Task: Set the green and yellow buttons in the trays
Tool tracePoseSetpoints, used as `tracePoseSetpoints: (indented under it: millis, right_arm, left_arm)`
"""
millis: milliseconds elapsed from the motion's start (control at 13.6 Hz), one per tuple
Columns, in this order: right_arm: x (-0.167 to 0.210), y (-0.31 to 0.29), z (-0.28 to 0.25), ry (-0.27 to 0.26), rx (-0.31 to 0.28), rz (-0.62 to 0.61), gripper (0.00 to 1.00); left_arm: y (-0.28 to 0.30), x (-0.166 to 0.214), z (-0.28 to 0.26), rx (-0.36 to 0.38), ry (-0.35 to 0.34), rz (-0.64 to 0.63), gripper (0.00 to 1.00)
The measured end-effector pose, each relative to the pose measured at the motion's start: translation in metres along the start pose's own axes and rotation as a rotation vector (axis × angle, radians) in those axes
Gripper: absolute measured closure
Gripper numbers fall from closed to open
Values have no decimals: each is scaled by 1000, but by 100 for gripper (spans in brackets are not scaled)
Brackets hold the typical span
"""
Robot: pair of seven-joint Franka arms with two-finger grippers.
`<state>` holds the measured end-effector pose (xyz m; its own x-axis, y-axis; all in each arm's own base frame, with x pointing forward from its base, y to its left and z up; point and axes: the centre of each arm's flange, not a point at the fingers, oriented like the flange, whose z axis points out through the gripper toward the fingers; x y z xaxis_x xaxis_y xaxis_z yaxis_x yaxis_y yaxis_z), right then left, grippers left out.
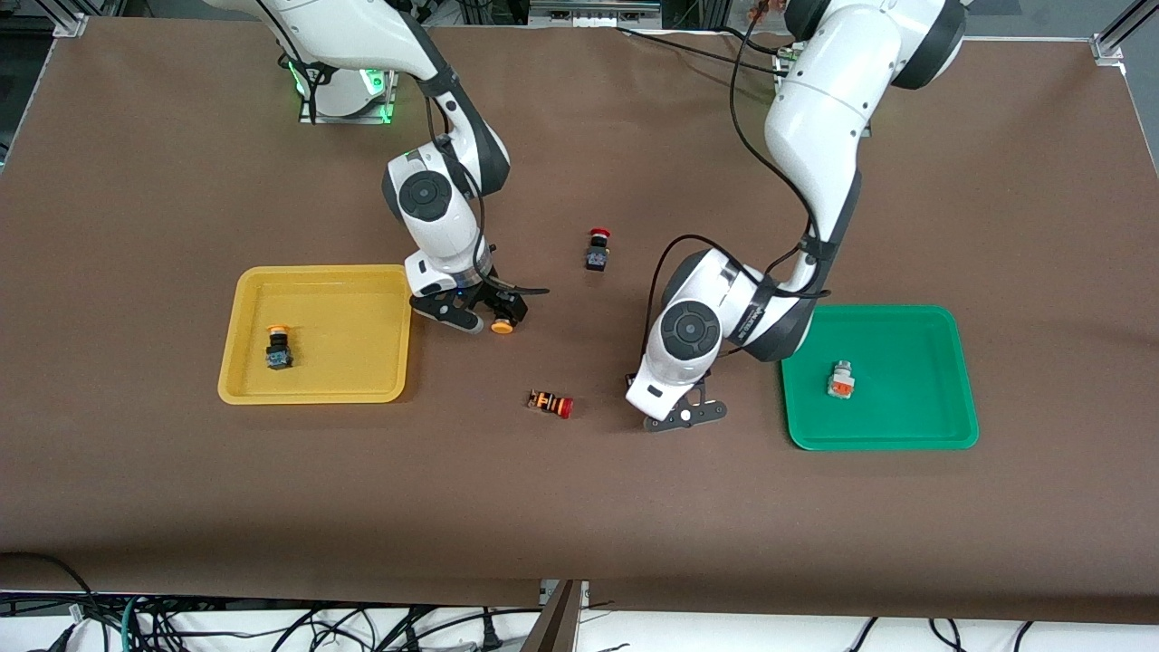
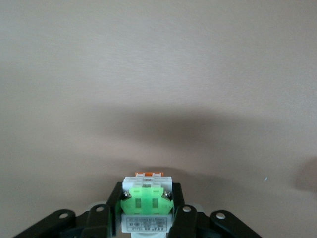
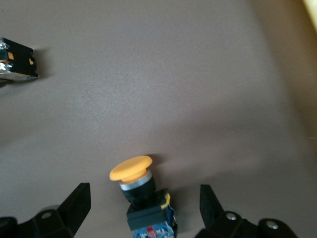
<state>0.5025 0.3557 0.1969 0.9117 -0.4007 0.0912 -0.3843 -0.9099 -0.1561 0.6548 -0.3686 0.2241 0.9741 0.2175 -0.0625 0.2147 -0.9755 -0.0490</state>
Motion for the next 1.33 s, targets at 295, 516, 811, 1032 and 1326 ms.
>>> tracePoseSetpoints:
  millis: [295,516,811,1032,1326]
  right_arm:
    - [-11,-1,16,7,-1,-12,14]
    - [-18,-4,18,4,-4,-24,37]
    - [-17,-5,18,12,-7,-34,57]
    - [5,2,12,47,-19,-63,57]
    - [84,30,-36,40,-119,-208,57]
  left_arm:
    - [-71,28,-72,68,-85,146,59]
    - [-166,70,-85,78,-170,284,59]
    - [-296,111,-48,77,-259,441,59]
    - [-365,126,-12,28,-222,536,59]
    - [-415,119,53,-4,-119,628,54]
